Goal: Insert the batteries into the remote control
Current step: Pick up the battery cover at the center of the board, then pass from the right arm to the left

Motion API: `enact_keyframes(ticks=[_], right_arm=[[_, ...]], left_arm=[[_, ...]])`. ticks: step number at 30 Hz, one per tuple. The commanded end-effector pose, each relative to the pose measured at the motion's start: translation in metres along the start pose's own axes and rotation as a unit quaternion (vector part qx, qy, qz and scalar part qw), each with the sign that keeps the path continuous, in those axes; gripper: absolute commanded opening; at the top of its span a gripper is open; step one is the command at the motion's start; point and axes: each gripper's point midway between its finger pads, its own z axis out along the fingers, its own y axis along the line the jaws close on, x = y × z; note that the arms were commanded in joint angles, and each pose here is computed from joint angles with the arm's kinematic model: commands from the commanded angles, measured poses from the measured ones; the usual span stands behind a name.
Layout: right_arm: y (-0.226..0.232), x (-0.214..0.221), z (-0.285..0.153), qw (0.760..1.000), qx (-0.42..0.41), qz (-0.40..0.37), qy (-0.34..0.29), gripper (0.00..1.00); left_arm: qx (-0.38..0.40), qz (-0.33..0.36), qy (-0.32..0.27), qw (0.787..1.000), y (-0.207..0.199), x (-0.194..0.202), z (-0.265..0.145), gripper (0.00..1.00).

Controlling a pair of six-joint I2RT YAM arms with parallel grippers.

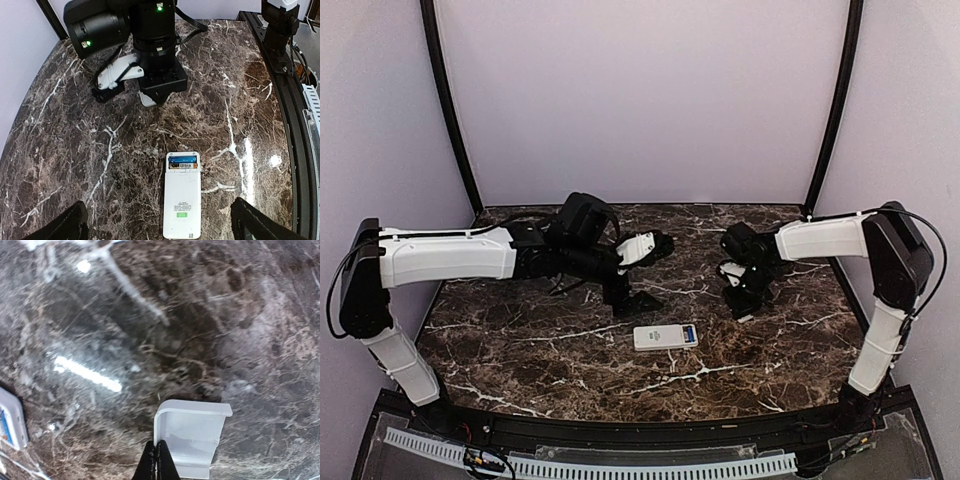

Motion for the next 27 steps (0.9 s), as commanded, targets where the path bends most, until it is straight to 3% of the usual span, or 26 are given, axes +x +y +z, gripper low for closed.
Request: enact_keyframes(ticks=[1,8,13,17,22,27], right_arm=[[0.036,0.001,-0.025,0.993,-0.105,-0.047,-0.033,0.00],[0.089,0.010,-0.090,0.951,-0.266,-0.122,-0.103,0.00],[0.133,0.030,-0.142,0.894,-0.375,-0.200,-0.141,0.00],[0.164,0.048,-0.178,0.857,-0.421,-0.259,-0.145,0.00],[0.188,0.059,-0.202,0.836,-0.438,-0.299,-0.140,0.00],[0.199,0.059,-0.204,0.836,-0.430,-0.312,-0.137,0.00]], left_arm=[[-0.008,0.001,-0.021,1.000,0.004,-0.007,-0.015,0.99],[-0.026,0.083,-0.011,0.996,0.003,0.004,-0.026,0.99],[0.050,0.145,-0.035,0.987,-0.025,-0.003,-0.031,0.99],[0.101,0.203,-0.091,0.970,-0.045,-0.030,-0.045,0.99],[0.092,0.328,-0.142,0.930,-0.067,-0.046,-0.055,0.99],[0.062,0.367,-0.124,0.920,-0.067,-0.047,-0.047,0.94]])
